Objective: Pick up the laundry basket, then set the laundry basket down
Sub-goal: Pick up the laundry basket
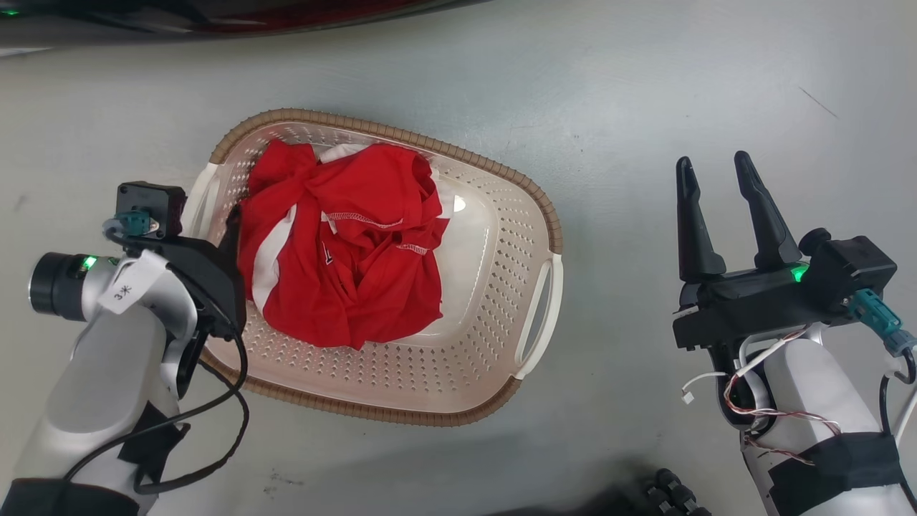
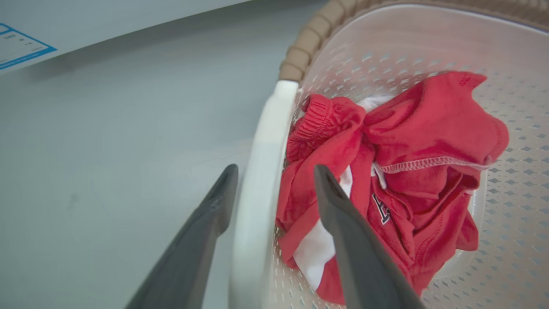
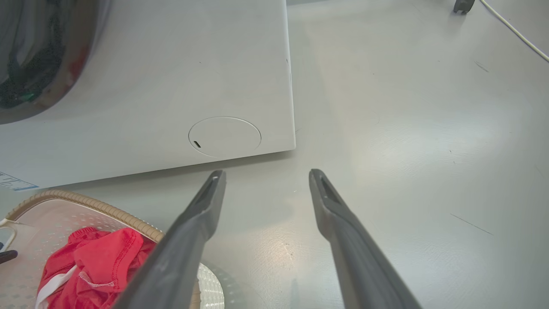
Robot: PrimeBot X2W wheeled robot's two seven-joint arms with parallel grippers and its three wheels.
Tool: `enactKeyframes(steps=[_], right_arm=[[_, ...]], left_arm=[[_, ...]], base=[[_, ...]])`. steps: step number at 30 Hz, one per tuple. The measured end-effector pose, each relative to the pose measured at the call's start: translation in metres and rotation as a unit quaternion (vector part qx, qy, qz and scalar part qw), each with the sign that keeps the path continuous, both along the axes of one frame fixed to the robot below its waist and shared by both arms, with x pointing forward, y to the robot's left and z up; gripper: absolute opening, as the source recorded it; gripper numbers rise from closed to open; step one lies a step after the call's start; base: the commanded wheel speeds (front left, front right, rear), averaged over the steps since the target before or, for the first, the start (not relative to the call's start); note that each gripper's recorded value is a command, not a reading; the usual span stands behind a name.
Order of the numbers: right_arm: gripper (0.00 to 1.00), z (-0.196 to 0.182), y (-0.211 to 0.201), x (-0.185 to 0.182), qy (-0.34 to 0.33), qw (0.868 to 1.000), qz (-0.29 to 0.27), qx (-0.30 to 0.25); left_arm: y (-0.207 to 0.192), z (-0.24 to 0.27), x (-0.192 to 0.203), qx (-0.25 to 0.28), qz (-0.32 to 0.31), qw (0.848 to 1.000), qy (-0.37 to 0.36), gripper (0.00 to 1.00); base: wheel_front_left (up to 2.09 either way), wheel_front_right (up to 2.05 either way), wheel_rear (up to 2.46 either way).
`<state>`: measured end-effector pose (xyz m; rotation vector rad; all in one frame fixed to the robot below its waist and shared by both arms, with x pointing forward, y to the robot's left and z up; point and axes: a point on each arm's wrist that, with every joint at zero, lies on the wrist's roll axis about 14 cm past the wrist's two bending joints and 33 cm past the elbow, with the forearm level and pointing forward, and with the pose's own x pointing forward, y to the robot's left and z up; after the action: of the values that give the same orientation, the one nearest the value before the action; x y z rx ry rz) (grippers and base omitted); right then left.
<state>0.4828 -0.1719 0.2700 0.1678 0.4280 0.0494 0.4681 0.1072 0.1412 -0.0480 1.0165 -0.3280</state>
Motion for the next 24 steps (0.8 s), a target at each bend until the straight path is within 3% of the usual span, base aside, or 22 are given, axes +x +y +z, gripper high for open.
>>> enactKeyframes(steps=[2,3,17,24], right_arm=[[1.0,-0.0003,0.0005,-0.0002,0.0,1.0,0.001,0.001],[1.0,-0.0003,0.0004,-0.0003,0.001,1.0,0.001,0.001],[1.0,0.0011,-0.0007,0.0012,-0.002,1.0,0.001,0.0],[1.0,0.0028,-0.0017,0.0027,-0.004,1.0,-0.002,-0.001]], left_arm=[[0.0012,-0.001,0.0007,0.002,0.001,1.0,0.002,0.31],[0.0017,-0.0015,0.0005,0.003,0.001,1.0,0.003,0.0],[0.0009,-0.0039,-0.0022,0.003,0.004,1.0,0.016,0.0],[0.0026,-0.0039,-0.0086,-0.016,0.056,0.998,0.033,0.0]], base=[[0.0,0.0,0.0],[0.0,0.0,0.0],[0.0,0.0,0.0],[0.0,0.0,0.0]])
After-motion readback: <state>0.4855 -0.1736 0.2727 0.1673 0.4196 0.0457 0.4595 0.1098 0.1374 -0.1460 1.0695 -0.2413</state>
